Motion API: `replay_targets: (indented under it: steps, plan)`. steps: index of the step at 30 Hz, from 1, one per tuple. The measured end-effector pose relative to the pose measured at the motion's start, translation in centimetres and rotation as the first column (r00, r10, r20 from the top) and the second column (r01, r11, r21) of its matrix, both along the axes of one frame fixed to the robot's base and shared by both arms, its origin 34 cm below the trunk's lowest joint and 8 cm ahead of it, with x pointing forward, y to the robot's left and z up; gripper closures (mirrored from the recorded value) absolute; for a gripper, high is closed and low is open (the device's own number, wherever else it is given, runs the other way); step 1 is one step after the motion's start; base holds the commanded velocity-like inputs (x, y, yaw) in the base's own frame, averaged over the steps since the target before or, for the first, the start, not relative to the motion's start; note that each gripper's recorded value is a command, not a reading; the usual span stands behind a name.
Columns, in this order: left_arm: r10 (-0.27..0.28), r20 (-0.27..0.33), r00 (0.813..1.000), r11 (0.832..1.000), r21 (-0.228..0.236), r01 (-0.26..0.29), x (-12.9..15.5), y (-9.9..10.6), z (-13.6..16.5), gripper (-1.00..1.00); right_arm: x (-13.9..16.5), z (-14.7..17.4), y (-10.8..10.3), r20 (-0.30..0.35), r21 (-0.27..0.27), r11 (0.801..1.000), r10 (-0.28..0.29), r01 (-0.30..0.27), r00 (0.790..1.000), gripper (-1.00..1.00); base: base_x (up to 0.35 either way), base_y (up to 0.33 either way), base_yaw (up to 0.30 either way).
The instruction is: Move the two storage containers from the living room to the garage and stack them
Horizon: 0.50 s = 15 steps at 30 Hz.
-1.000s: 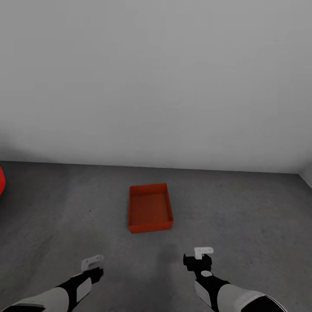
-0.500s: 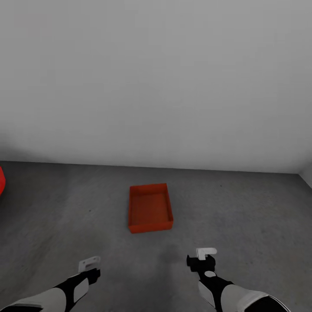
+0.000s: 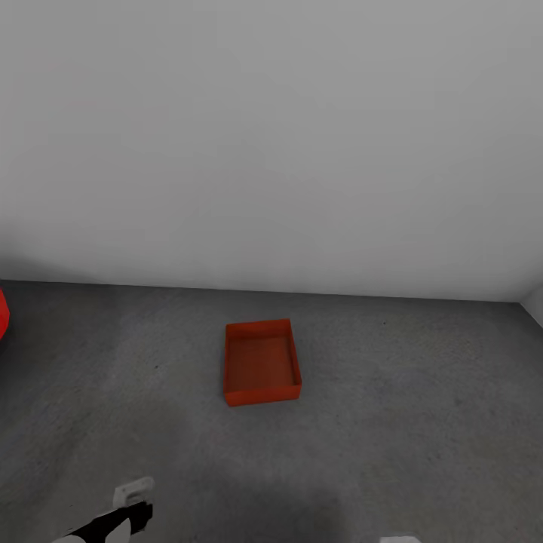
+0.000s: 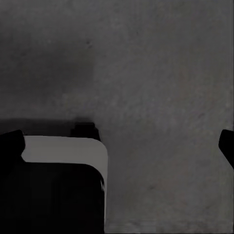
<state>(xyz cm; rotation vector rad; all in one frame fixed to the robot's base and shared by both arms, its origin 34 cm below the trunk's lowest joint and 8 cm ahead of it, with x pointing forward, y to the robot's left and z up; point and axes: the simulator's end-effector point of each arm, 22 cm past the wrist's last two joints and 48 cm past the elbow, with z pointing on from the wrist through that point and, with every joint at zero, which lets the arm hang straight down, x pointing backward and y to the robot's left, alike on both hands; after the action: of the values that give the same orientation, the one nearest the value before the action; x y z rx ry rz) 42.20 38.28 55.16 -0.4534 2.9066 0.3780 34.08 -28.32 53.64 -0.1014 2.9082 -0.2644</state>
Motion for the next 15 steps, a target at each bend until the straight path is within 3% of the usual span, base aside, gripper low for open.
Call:
replay_targets:
  steps: [3,5,9,15]
  plan:
    - [-0.002,-0.084,0.996,1.0,-0.007,0.001,-6.4,-0.5,-0.9,-1.0,-6.8,-0.2,0.3,-0.105,0.005,1.0,0.0,0.001,0.994,-1.0,0.0,0.0,0.0]
    - [-0.005,-0.209,0.978,1.0,-0.01,0.003,-16.6,-0.7,-1.2,-1.0,-17.1,0.6,1.0,-0.243,0.016,1.0,0.0,0.004,0.97,-1.0,0.0,0.0,0.0]
    - [-0.007,-0.269,0.963,1.0,-0.012,0.004,-21.8,-0.8,-0.7,-1.0,-21.4,1.5,1.8,-0.281,0.032,0.999,0.002,0.007,0.96,-1.0,0.0,0.0,0.0]
    - [-0.009,-0.276,0.961,1.0,-0.02,0.004,-22.9,-1.6,-0.6,-1.0,-22.1,1.7,2.2,-0.28,0.05,0.999,0.003,0.012,0.96,-1.0,0.0,0.0,0.0]
